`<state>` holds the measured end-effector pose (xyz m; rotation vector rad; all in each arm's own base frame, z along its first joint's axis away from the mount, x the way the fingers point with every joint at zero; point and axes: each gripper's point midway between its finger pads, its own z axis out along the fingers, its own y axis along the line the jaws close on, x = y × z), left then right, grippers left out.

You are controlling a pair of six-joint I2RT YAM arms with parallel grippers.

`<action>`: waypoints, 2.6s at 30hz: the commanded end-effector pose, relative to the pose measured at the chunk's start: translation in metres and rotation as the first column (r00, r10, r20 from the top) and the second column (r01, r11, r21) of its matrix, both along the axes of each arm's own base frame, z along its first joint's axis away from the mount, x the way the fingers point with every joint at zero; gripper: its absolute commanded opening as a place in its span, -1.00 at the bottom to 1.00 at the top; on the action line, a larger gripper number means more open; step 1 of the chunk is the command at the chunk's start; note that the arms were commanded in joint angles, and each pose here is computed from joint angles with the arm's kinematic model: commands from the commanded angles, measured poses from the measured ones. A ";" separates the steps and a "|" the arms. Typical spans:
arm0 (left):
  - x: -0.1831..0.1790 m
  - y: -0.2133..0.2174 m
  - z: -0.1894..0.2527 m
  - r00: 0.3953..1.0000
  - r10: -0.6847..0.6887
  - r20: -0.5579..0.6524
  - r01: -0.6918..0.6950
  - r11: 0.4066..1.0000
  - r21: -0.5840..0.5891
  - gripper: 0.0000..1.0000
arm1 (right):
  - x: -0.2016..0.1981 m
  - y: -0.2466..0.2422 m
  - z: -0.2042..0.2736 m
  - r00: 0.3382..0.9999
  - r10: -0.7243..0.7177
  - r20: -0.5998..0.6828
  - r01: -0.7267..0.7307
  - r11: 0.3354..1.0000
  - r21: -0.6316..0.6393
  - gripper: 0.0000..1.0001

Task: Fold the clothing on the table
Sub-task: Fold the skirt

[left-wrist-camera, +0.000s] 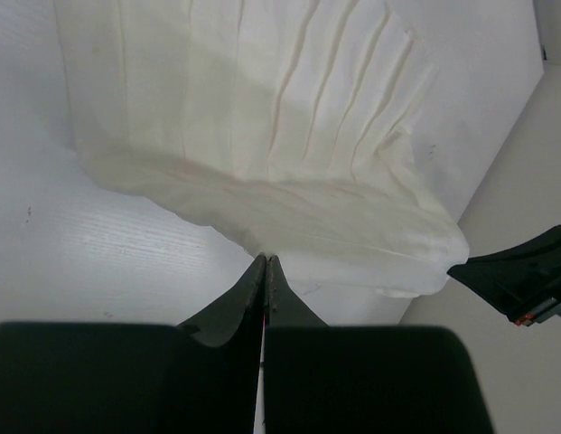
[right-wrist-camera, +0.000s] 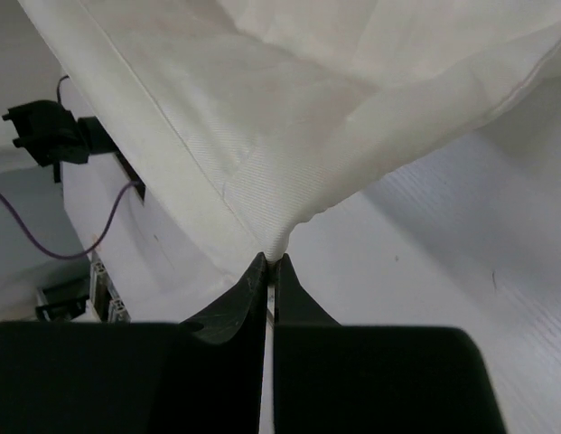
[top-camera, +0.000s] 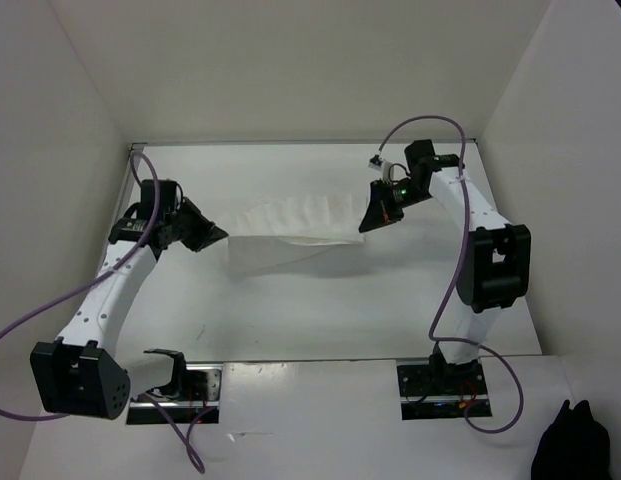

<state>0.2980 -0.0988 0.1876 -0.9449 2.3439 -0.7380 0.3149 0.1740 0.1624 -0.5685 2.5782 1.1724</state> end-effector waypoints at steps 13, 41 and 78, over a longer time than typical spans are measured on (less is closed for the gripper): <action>0.075 0.018 0.019 0.996 0.007 0.091 -0.010 1.000 0.027 -1.00 | 0.097 -0.002 0.023 0.988 -0.145 0.059 0.137 0.983 0.121 -1.00; 0.208 0.033 -0.029 0.982 -0.120 0.149 0.092 0.980 0.178 0.44 | 0.266 -0.012 -0.004 0.820 -0.156 0.551 0.247 0.964 -0.095 0.99; 0.222 0.082 -0.065 0.996 0.025 0.087 -0.051 0.947 0.316 0.32 | 0.288 0.107 -0.062 0.774 0.045 0.631 -0.060 0.998 0.003 0.70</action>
